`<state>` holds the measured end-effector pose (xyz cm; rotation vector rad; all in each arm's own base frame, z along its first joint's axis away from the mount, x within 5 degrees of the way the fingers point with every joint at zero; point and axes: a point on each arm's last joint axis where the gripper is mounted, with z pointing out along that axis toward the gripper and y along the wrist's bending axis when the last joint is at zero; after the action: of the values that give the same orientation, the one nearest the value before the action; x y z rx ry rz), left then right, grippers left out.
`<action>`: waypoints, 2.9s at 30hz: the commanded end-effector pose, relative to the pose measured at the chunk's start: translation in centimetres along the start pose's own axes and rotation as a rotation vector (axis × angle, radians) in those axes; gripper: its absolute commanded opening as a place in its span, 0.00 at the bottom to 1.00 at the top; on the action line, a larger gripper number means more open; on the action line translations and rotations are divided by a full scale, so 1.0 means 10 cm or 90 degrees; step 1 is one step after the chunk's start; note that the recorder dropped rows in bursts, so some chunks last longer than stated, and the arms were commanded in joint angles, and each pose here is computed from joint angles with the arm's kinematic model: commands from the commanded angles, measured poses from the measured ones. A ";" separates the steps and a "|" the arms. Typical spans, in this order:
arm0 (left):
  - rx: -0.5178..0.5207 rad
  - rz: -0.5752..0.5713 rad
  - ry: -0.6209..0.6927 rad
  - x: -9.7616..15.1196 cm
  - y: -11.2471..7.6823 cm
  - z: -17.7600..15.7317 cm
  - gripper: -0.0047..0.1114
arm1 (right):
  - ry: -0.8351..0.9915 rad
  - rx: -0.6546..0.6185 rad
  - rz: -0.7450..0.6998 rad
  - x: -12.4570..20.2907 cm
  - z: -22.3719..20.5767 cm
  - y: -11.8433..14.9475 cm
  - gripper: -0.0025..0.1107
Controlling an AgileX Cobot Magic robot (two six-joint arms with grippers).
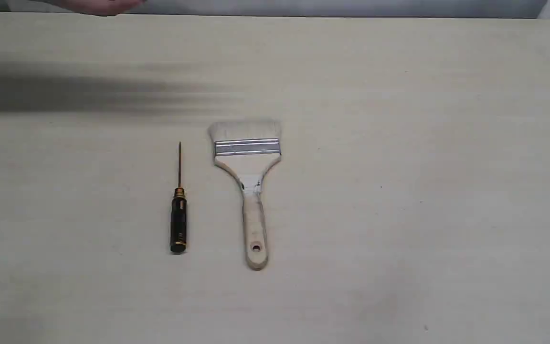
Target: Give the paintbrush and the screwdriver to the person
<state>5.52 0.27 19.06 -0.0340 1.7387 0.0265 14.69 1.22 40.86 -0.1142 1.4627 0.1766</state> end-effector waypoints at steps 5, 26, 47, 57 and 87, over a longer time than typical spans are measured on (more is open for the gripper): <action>0.006 -0.001 -0.005 0.00 -0.01 0.00 0.04 | 0.197 -0.131 0.176 0.52 0.56 0.04 0.30; 0.006 -0.001 -0.005 0.00 -0.01 0.00 0.04 | 0.309 -0.146 -0.040 1.14 0.97 1.70 0.30; 0.006 -0.003 -0.004 0.00 -0.01 0.00 0.04 | 0.644 -0.132 -0.133 1.89 1.54 2.31 0.54; 0.006 -0.002 -0.005 0.00 -0.01 0.00 0.04 | 0.729 -0.115 -0.143 2.42 1.56 2.39 0.54; 0.006 -0.003 -0.002 0.00 -0.01 0.00 0.04 | 0.790 -0.048 -0.078 3.00 1.72 2.24 0.50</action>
<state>5.52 0.27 19.06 -0.0340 1.7387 0.0265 29.87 27.86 13.77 -0.4364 2.6775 0.0297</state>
